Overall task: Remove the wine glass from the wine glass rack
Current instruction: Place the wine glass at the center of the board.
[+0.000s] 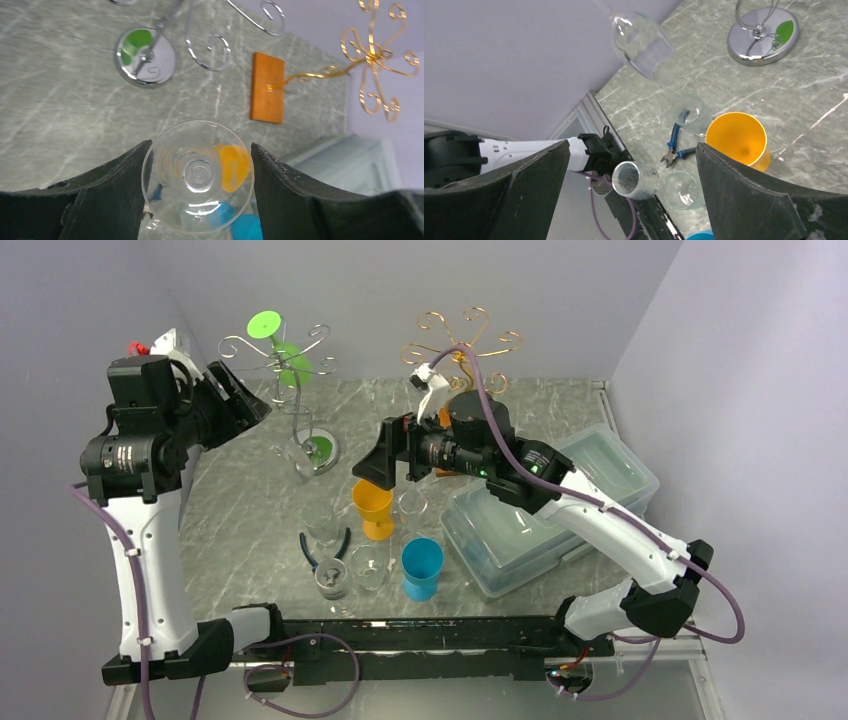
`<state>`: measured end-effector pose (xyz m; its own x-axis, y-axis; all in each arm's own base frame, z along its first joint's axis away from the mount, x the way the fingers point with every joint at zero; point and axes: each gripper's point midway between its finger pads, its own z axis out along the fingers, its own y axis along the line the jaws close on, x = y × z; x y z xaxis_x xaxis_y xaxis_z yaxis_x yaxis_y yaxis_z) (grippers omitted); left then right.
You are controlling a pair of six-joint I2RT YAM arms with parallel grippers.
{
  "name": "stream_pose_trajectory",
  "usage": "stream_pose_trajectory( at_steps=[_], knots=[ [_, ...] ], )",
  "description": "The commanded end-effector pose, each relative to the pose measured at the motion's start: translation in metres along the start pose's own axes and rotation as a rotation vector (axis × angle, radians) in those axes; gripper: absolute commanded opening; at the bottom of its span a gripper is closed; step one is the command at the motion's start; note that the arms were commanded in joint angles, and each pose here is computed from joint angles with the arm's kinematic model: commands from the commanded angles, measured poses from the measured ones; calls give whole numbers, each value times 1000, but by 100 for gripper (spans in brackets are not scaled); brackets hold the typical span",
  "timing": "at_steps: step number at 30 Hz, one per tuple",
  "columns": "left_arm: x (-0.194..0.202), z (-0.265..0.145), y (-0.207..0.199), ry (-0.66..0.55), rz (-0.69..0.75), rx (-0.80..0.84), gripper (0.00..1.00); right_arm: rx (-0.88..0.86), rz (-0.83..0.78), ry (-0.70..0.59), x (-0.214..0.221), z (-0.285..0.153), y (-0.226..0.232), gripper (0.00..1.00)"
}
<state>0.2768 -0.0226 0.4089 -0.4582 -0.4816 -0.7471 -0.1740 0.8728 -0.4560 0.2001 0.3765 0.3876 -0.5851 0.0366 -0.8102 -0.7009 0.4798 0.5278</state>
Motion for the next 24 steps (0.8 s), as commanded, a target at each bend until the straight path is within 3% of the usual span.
stream_pose_trajectory(
  at_steps=[1, 12, 24],
  knots=[
    [0, -24, -46, -5, -58, 233, 26, -81, 45, -80, -20, -4, 14, 100],
    [10, -31, -113, 137, -224, 592, 25, -42, 172, -236, -33, -36, 2, 100],
    [-1, -27, -158, 213, -357, 815, 24, -68, 342, -481, -42, -83, -9, 100]
  ],
)
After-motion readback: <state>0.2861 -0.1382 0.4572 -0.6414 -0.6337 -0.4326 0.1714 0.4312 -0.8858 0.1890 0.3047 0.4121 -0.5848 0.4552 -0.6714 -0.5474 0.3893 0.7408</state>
